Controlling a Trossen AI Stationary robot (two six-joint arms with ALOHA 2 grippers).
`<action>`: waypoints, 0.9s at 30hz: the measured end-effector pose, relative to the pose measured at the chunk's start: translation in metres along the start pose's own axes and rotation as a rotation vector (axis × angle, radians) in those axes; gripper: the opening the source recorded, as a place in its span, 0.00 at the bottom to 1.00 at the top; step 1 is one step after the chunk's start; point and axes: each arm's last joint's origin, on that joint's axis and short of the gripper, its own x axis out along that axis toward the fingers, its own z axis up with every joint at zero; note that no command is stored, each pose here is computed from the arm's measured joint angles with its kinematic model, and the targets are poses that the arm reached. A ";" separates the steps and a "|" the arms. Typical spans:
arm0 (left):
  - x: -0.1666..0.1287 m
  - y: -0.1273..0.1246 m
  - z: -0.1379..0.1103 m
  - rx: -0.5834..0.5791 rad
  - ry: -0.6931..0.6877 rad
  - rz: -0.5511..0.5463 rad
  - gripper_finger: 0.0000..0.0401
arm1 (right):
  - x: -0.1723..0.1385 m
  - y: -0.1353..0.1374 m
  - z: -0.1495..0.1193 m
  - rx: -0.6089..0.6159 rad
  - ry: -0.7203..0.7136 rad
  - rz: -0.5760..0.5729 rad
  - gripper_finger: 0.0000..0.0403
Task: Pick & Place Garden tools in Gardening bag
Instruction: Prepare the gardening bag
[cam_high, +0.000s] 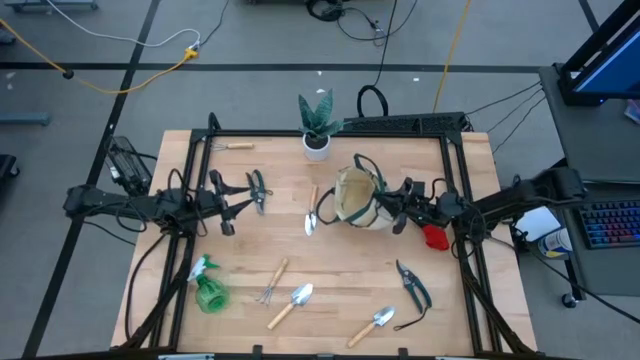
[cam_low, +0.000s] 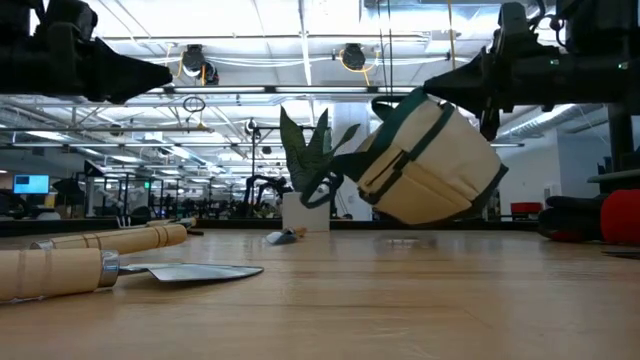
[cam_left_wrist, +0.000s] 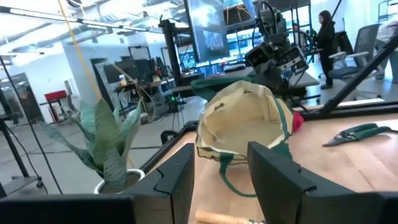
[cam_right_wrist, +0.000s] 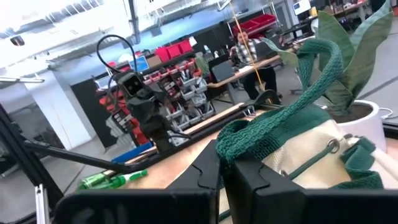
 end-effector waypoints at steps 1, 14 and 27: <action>0.001 0.000 0.000 0.001 -0.003 0.001 0.38 | 0.001 0.000 -0.001 0.001 -0.001 0.000 0.01; 0.029 -0.008 0.012 0.132 0.095 -0.031 0.38 | 0.030 0.011 -0.004 -0.010 0.013 -0.002 0.01; 0.099 -0.032 0.032 0.389 0.294 -0.205 0.38 | 0.034 0.012 -0.007 -0.013 0.034 0.018 0.01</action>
